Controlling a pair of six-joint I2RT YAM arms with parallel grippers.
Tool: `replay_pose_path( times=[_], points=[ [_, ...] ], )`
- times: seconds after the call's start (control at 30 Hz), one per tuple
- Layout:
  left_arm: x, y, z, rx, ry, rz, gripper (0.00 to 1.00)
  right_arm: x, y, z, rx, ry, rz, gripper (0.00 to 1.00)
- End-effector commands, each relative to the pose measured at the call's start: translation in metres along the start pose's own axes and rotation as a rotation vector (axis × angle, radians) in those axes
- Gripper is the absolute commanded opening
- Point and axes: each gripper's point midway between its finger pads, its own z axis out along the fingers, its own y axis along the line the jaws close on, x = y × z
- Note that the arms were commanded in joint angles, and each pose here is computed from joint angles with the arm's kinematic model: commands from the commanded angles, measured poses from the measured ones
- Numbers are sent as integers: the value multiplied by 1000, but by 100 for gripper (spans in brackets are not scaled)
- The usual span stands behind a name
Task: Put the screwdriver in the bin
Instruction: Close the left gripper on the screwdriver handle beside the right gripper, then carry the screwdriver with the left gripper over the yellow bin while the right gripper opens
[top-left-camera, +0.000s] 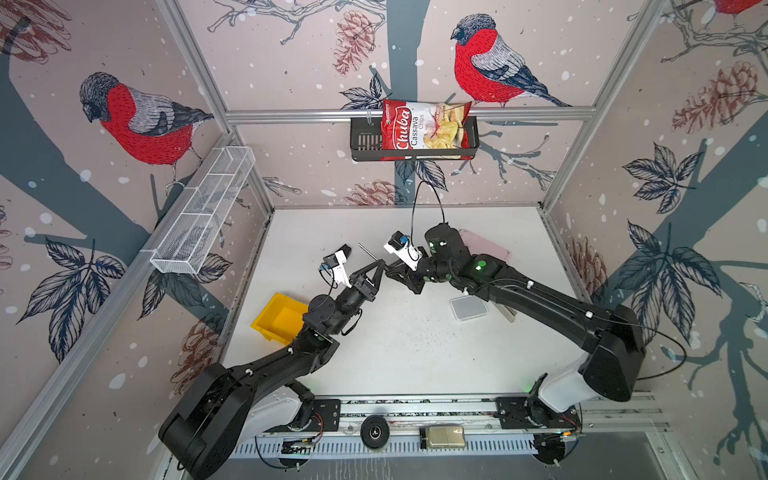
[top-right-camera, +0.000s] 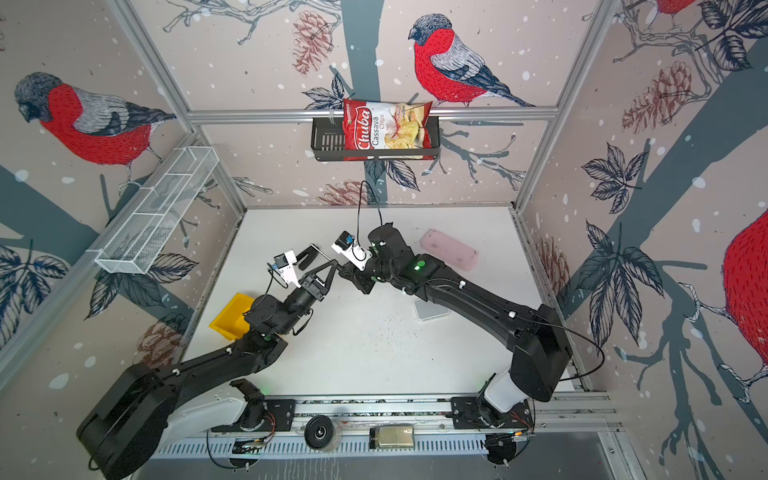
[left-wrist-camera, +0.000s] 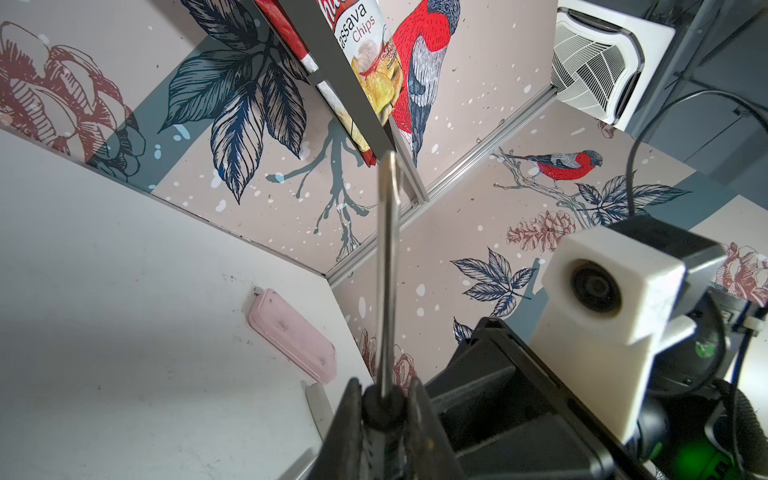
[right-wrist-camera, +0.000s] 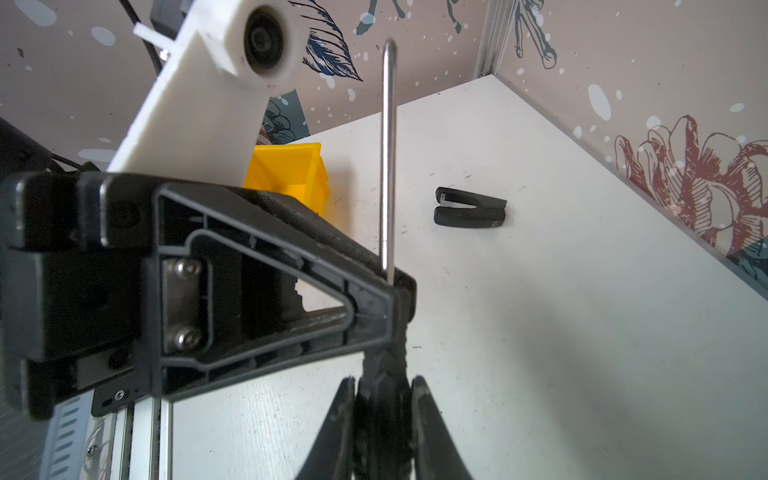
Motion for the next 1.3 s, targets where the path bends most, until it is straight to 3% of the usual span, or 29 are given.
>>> replay_pose_path(
  times=[0.0,0.07,0.13,0.2,0.33,0.43,0.5,0.7,0.8,1.0,1.27],
  points=[
    [-5,-8,2,33,-12,1,19,-6,7,-1,-30,-16,-24,0],
    [-4,-6,2,22,-11,-2,28,-5,6,-1,-25,-15,-22,0],
    [-4,-5,2,17,-13,-3,29,-6,6,-1,-22,-16,-25,0],
    [-5,-7,2,22,-15,-3,17,-6,5,-1,-20,-18,-24,0],
    [-6,-7,2,24,-14,-1,0,-5,5,0,-22,-15,-22,0],
    [-5,-6,2,18,-14,-3,0,-5,4,-1,-16,-14,-23,1],
    [-6,-4,1,9,-17,-5,0,-7,3,-1,-8,-19,-26,15],
    [-15,6,-7,-70,-46,2,0,-16,1,-7,15,-43,-50,79],
    [-24,18,-15,-140,-59,5,0,-19,4,-8,7,-51,-60,98],
    [-44,47,-42,-315,-79,18,0,-27,24,-5,-16,-66,-105,100],
    [-57,99,-94,-652,-77,-13,0,-39,53,12,-91,-78,-164,100]
  ],
)
